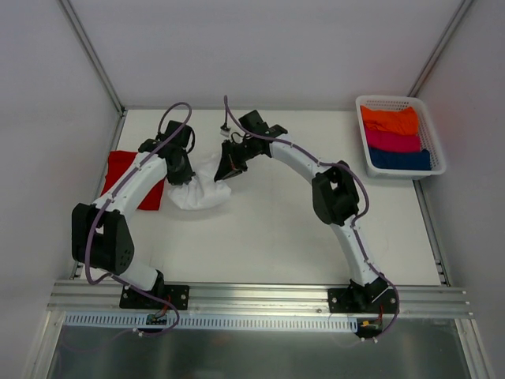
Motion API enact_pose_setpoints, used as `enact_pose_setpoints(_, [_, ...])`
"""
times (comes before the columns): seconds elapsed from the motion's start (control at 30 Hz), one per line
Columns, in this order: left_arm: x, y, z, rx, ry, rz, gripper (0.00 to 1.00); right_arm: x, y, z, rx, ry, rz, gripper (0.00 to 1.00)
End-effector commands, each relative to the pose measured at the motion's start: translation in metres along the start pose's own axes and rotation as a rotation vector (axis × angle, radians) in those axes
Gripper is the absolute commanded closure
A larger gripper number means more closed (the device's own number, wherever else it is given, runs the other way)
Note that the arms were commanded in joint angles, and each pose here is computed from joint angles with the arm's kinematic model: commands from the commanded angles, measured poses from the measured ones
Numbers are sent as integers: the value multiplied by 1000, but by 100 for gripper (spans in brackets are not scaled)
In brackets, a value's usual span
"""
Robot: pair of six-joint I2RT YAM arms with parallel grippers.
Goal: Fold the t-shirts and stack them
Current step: Put the neatly folded tshirt into the corner of the board with the left arm
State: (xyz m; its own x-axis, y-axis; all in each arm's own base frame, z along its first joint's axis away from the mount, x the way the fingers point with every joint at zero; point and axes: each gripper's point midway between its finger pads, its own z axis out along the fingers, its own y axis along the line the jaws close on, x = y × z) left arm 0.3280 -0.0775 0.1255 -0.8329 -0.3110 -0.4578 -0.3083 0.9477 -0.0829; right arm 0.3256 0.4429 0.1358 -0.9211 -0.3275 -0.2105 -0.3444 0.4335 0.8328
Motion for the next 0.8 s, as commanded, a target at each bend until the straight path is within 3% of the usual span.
enact_pose_setpoints(0.0, [-14,29,-33,-133,-57,-15,100,0,24,14,-62,37,18,100])
enact_pose_setpoints(0.47, [-8,147,-62,-494,-40,-199,100,17,63,66,-161,110,16,100])
enact_pose_setpoints(0.77, [-15,165,-48,-539,-27,-201,100,9,81,89,-234,103,18,99])
